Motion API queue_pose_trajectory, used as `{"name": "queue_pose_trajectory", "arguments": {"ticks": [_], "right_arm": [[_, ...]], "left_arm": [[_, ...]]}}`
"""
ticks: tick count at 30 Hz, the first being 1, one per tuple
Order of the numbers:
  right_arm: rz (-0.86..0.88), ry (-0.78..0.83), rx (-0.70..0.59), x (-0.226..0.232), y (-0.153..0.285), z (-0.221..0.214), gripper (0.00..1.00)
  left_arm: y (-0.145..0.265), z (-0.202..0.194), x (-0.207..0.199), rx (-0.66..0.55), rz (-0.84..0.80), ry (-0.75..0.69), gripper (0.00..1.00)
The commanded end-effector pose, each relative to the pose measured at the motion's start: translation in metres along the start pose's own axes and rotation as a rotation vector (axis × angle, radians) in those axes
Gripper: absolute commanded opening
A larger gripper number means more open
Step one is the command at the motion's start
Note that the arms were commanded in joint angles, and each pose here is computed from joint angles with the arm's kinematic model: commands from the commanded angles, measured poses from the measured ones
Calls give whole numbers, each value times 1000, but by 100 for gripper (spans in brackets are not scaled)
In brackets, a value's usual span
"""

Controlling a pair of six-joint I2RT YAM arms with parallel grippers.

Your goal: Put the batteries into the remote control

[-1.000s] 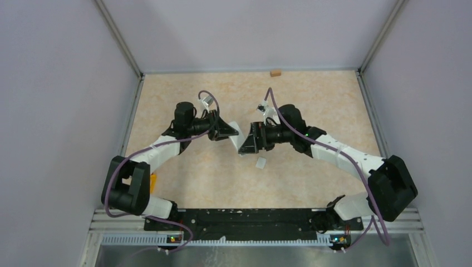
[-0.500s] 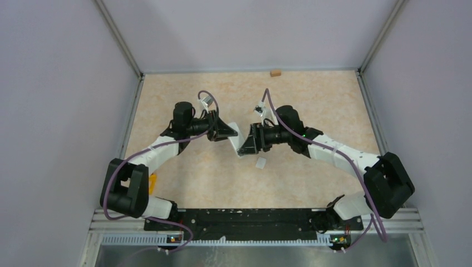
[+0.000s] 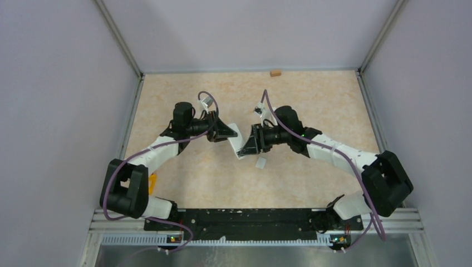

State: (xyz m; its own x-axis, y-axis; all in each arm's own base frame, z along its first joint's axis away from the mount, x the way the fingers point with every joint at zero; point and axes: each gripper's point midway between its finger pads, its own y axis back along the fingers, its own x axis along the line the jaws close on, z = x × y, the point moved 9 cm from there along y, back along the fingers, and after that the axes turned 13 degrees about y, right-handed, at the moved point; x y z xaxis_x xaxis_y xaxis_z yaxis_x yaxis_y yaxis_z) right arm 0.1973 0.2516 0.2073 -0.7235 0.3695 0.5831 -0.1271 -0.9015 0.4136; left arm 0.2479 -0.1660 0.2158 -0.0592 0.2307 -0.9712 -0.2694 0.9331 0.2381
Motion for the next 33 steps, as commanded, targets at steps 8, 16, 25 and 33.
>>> {"name": "queue_pose_trajectory", "arguments": {"ticks": [8,16,25,33], "right_arm": [[58,109,-69,11,-1,14,31],[59,109,-131,18,5,18,63],[79,100,-96,16,-2,9,73],[76,99,-97,14,-7,8,65]], "left_arm": [[1,4,-18,-22,-35,-44,0],[0,4,-15,-24,-19,-67,0],[0,7,-18,-34,-7,-68,0],[1,6,-20,-32,-8,-65,0]]}}
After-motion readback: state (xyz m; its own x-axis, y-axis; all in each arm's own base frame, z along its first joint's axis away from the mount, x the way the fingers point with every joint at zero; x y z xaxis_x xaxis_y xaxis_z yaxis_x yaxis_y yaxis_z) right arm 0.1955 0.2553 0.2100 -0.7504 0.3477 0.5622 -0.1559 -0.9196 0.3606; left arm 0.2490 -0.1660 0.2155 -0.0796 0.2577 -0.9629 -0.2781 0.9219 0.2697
